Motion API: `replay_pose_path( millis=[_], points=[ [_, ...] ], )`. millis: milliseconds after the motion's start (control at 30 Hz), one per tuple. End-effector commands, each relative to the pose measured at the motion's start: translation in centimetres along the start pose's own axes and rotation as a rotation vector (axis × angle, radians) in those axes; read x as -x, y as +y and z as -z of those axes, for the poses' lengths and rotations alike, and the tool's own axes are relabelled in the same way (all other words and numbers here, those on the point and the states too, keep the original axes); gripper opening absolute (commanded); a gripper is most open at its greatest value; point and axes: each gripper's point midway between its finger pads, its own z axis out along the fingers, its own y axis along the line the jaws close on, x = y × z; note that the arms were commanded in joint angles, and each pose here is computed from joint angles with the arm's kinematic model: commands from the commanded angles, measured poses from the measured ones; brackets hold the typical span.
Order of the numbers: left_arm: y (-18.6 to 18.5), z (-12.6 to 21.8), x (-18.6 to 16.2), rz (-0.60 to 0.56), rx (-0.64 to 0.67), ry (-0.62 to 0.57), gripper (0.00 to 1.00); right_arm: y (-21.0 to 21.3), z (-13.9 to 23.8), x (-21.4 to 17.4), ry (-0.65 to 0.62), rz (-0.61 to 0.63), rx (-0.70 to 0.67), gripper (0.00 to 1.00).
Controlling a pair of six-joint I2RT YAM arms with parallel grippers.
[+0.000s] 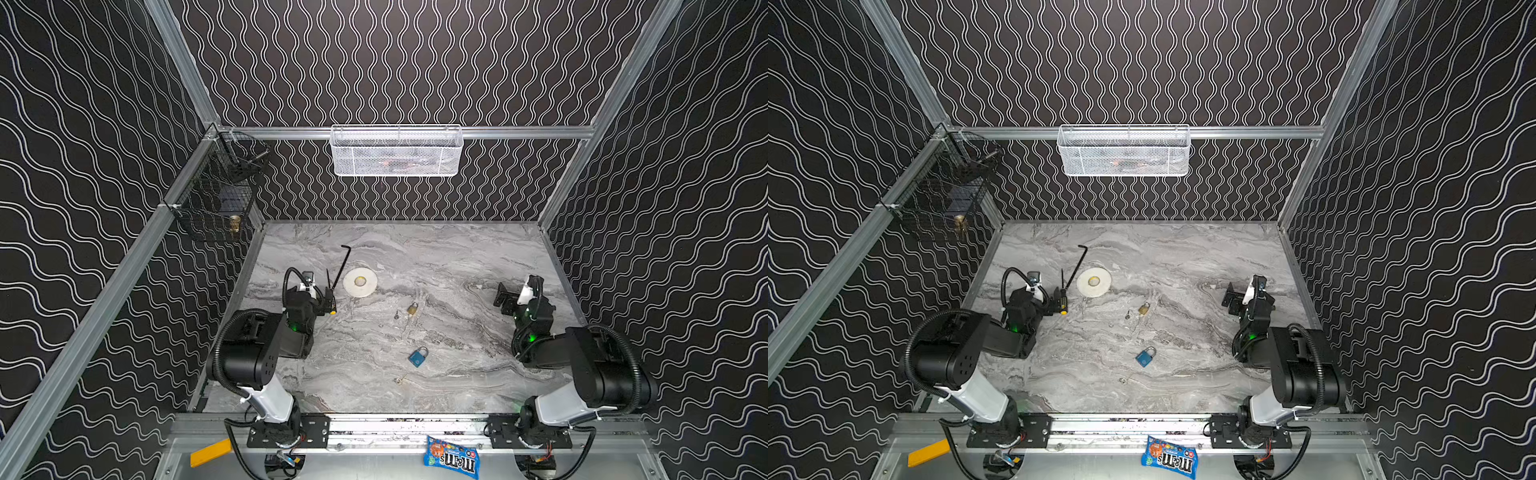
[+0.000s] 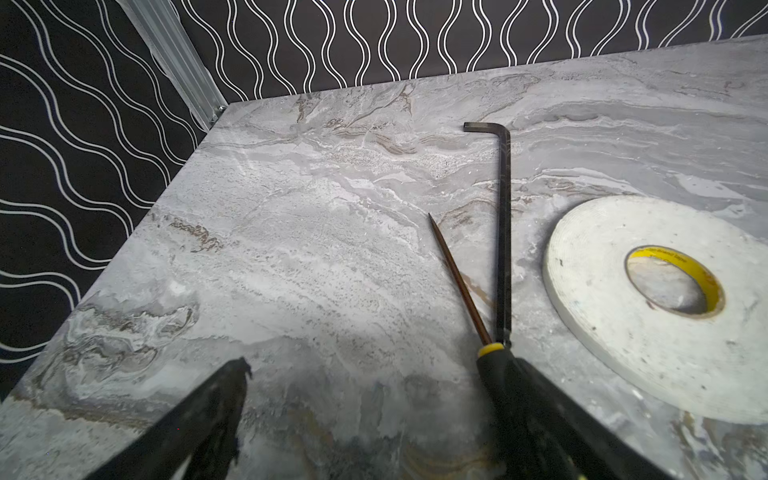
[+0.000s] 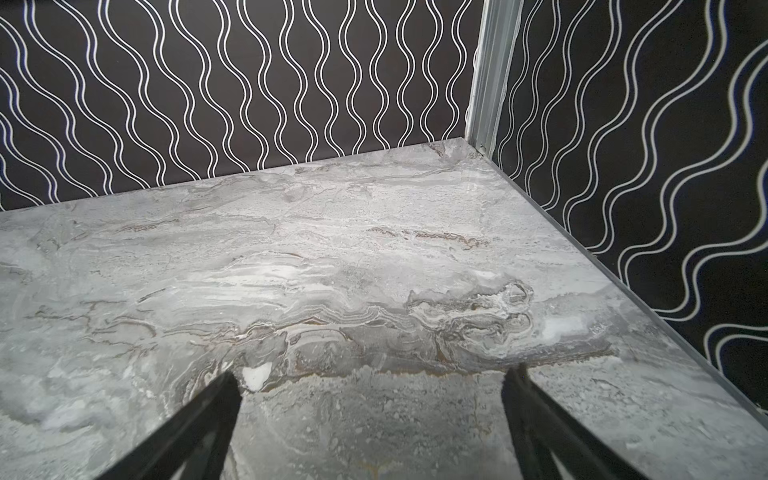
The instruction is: Unlock with the key
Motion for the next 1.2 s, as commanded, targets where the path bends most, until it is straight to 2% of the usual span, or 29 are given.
replay_pose_path(
  millis=[0, 1167],
  points=[
    [-0.04, -0.05, 0.82, -0.021, -0.004, -0.027, 0.99, 0.23, 0.09, 1.50, -0.061, 0.004, 0.010, 0.99],
    [-0.04, -0.06, 0.76, -0.021, -0.004, -0.025, 0.99, 0.30, 0.08, 1.50, -0.060, 0.003, 0.014, 0.99]
  ],
)
